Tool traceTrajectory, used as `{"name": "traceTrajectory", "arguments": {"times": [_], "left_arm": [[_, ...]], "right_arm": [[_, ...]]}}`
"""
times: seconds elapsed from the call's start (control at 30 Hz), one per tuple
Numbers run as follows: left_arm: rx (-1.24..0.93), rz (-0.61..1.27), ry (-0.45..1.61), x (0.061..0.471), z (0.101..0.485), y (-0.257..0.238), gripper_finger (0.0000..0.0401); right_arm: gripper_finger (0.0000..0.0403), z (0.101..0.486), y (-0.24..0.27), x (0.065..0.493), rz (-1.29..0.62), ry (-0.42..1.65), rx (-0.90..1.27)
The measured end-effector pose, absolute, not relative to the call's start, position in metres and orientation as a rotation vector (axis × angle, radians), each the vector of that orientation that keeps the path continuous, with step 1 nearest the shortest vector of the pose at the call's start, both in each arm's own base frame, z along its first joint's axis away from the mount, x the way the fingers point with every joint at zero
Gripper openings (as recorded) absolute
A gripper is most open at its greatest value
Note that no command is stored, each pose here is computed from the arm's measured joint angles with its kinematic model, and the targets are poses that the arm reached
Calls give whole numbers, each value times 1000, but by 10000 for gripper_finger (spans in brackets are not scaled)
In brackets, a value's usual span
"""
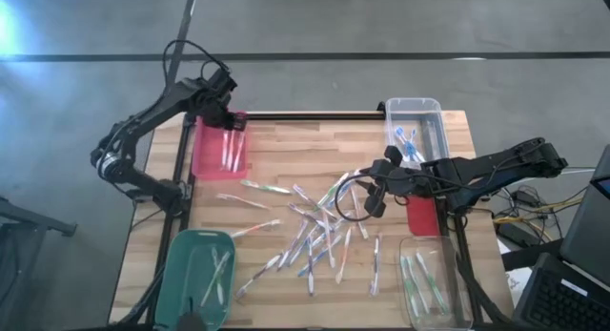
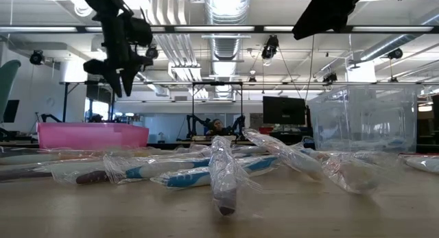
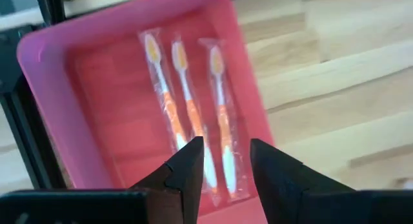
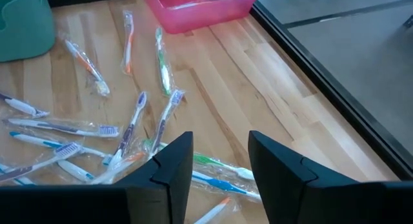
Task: Pick & Place Toothbrushes
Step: Put the green toothbrush into the green bin
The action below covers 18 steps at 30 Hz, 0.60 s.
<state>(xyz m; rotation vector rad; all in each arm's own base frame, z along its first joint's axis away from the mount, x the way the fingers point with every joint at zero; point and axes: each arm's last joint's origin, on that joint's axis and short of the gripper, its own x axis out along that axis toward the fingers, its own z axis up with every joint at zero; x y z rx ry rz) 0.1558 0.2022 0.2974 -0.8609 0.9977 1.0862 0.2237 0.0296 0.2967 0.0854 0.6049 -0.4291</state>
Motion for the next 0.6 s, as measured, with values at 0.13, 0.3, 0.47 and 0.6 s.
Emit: {"name": "traceTrajectory", "arguments": {"times": [0.13,0.3,0.47,0.6], "left_arm": [[-854,1023,931,157,311,194,131],[-811,840,830,172,323,185,129],[-764,606,725,194,332,175,129],[-716,473,656,210,338,166,129]], "right_arm": [[157,297,30,224,-429,604,85],[166,297,30,224,-429,604,85],[172,297,30,224,-430,604,88],[176,297,30,224,-430,604,88]]}}
